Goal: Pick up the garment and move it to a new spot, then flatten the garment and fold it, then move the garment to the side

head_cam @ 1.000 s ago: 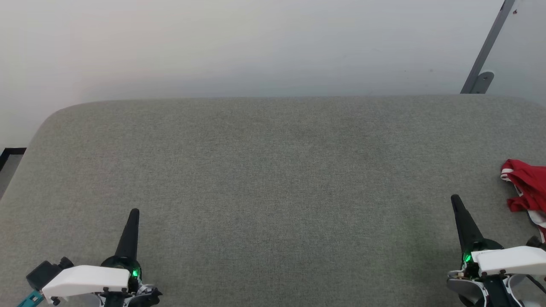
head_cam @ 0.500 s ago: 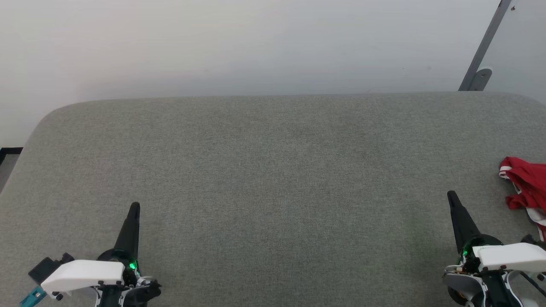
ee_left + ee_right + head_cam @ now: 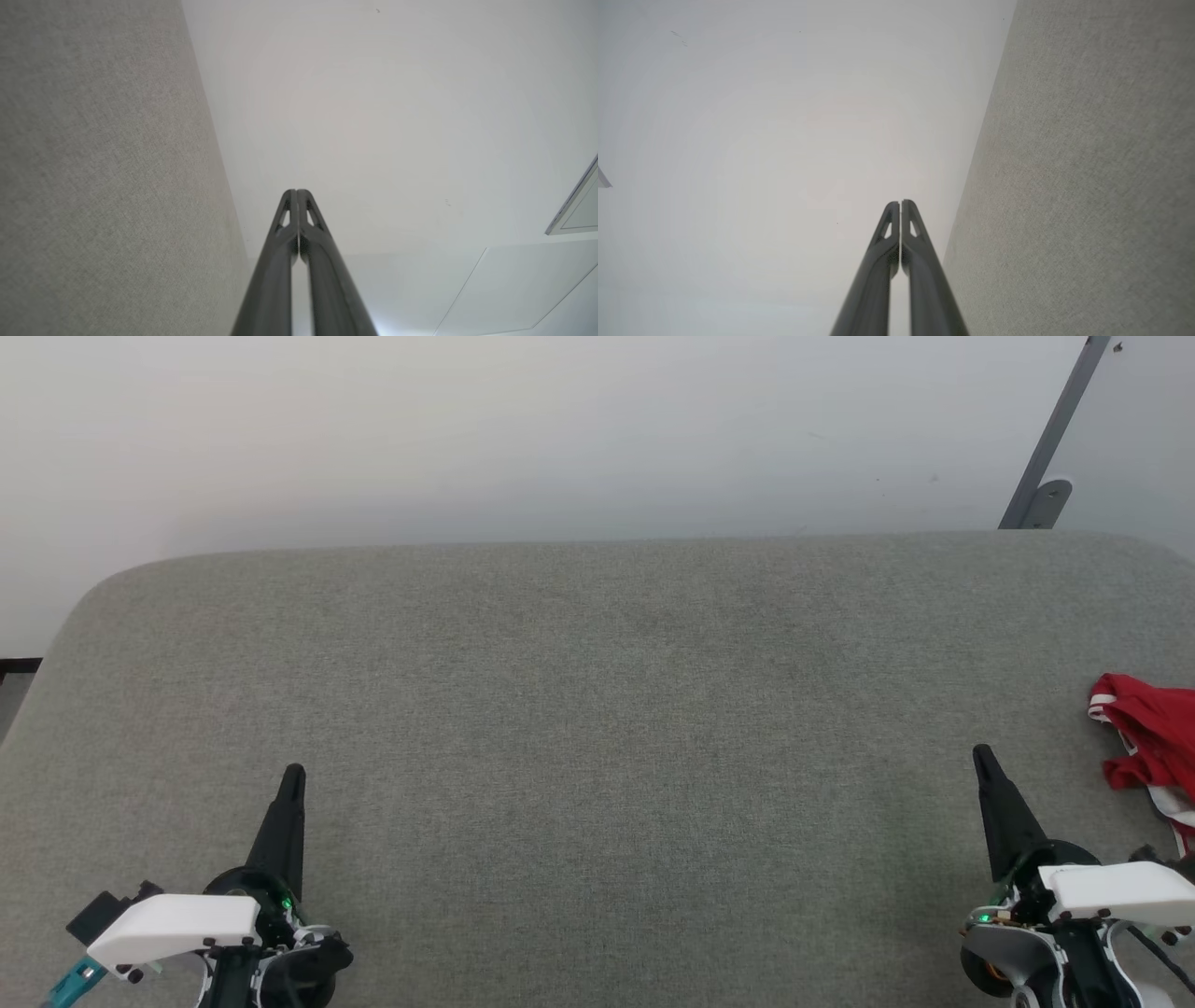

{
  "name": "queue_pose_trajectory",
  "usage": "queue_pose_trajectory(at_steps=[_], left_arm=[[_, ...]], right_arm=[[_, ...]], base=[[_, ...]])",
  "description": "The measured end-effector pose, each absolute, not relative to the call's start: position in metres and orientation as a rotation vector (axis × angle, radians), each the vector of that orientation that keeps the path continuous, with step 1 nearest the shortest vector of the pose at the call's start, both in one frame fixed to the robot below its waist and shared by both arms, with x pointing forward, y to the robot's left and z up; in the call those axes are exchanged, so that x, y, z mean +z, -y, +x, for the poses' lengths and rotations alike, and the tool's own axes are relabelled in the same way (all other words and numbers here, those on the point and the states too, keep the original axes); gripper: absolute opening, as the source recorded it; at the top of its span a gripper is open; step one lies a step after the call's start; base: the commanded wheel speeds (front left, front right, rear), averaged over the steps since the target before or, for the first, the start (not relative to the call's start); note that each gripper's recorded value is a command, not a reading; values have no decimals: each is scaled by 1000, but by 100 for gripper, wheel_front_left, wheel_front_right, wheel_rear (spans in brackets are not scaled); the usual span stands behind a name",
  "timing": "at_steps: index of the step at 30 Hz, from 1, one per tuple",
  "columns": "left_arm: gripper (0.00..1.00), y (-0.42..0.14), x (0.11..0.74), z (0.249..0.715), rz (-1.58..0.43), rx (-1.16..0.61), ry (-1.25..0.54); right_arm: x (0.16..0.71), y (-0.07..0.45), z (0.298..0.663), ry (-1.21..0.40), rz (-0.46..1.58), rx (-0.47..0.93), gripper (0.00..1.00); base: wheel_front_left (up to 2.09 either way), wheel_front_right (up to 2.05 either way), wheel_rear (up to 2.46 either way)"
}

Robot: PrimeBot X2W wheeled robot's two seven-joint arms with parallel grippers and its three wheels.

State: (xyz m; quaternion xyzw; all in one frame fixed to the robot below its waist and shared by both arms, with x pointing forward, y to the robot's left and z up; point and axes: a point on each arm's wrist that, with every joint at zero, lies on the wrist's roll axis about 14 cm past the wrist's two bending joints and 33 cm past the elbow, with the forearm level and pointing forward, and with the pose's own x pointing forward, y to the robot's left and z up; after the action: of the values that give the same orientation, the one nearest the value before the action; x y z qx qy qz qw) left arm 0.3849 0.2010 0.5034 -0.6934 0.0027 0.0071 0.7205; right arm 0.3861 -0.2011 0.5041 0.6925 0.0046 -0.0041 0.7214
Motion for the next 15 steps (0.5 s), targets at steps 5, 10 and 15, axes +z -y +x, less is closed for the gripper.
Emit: queue_pose_trajectory(at_steps=[5, 10, 15], left_arm=[[0, -200, 503, 387, -1564, 11, -8], [0, -200, 504, 387, -1572, 9, -9], [0, -200, 504, 387, -1574, 8, -10]], right_arm=[[504, 201, 387, -7, 1562, -10, 0], [506, 200, 389, -5, 1573, -3, 0], [506, 200, 389, -5, 1573, -3, 0]], base=[[0, 0, 0], [0, 0, 0], [0, 0, 0]])
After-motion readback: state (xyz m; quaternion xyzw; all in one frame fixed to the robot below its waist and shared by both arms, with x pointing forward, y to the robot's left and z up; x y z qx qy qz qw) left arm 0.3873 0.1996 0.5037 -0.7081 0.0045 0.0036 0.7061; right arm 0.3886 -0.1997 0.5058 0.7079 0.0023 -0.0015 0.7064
